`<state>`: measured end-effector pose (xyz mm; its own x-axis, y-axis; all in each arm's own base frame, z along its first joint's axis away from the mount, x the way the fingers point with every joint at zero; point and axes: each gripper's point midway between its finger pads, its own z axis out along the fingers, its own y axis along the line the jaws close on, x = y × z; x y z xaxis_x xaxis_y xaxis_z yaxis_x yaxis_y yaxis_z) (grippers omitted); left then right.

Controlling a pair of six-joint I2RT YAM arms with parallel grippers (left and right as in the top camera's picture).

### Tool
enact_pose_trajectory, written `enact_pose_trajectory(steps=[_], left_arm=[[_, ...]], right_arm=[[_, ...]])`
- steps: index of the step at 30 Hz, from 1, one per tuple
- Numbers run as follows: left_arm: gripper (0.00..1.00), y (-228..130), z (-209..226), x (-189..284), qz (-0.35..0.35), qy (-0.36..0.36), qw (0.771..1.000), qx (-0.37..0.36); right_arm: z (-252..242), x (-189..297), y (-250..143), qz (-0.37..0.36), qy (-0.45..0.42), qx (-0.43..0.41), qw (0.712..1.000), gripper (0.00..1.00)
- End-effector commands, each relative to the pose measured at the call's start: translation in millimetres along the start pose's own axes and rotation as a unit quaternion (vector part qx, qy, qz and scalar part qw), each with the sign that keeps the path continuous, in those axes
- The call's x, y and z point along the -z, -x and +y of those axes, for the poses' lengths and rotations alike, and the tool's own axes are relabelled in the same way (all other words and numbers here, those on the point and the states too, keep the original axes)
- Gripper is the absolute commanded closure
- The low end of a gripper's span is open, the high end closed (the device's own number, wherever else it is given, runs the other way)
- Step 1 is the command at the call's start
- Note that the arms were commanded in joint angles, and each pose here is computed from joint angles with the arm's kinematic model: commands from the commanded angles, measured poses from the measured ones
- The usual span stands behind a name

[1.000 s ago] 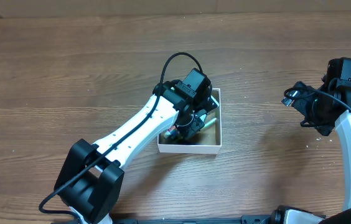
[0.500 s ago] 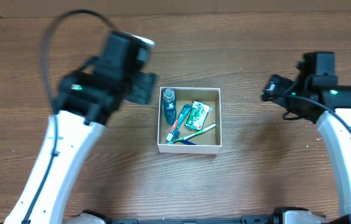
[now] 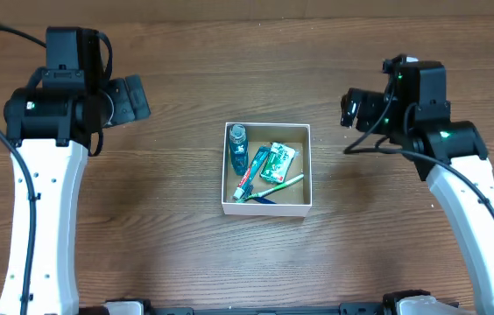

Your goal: Pack container

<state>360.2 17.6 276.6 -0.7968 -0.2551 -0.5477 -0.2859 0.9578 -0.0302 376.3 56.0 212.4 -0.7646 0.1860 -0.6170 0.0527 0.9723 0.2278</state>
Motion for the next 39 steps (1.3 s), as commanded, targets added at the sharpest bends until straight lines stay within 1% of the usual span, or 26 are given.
enact_pose_trajectory(steps=[1,3,5,7,8,11,13,15,18,29,34,39], left_arm=[[0.0,-3,8,62,-0.072,-0.023,0.997,-0.009],[0.0,-16,8,81,-0.104,-0.036,0.993,-0.03],[0.0,-43,9,100,-0.159,-0.056,0.983,-0.071],[0.0,-72,19,108,-0.197,-0.068,0.976,-0.061],[0.0,-95,27,108,-0.209,-0.073,0.974,-0.048],[0.0,-138,40,95,-0.215,-0.078,0.973,-0.034],[0.0,-151,42,87,-0.214,-0.077,0.973,-0.035],[0.0,-167,46,75,-0.188,-0.07,0.979,-0.04],[0.0,-198,54,59,-0.12,-0.053,0.99,-0.052],[0.0,-198,53,59,-0.12,-0.053,0.99,-0.052],[0.0,-198,53,59,-0.12,-0.053,0.99,-0.052],[0.0,-198,53,59,-0.12,-0.053,0.99,-0.052]], right_arm=[[1,60,11,-0.071,0.005,-0.012,0.997,0.0],[-8,78,6,-0.101,-0.009,-0.031,0.994,0.0],[-16,94,-14,-0.131,-0.008,-0.042,0.99,0.0],[-22,103,-37,-0.153,-0.003,-0.042,0.987,0.0],[-31,107,-53,-0.163,-0.01,-0.053,0.985,0.0],[-43,110,-88,-0.161,-0.017,-0.055,0.985,0.0],[-46,106,-100,-0.144,-0.022,-0.055,0.988,0.0],[-51,102,-115,-0.112,-0.033,-0.055,0.992,0.0],[-55,99,-128,-0.085,-0.043,-0.055,0.994,0.0],[-55,102,-129,-0.089,-0.043,-0.054,0.994,0.0],[-62,118,-126,-0.159,-0.045,-0.045,0.985,0.0],[-54,94,-139,-0.268,0.032,-0.037,0.962,0.0]])
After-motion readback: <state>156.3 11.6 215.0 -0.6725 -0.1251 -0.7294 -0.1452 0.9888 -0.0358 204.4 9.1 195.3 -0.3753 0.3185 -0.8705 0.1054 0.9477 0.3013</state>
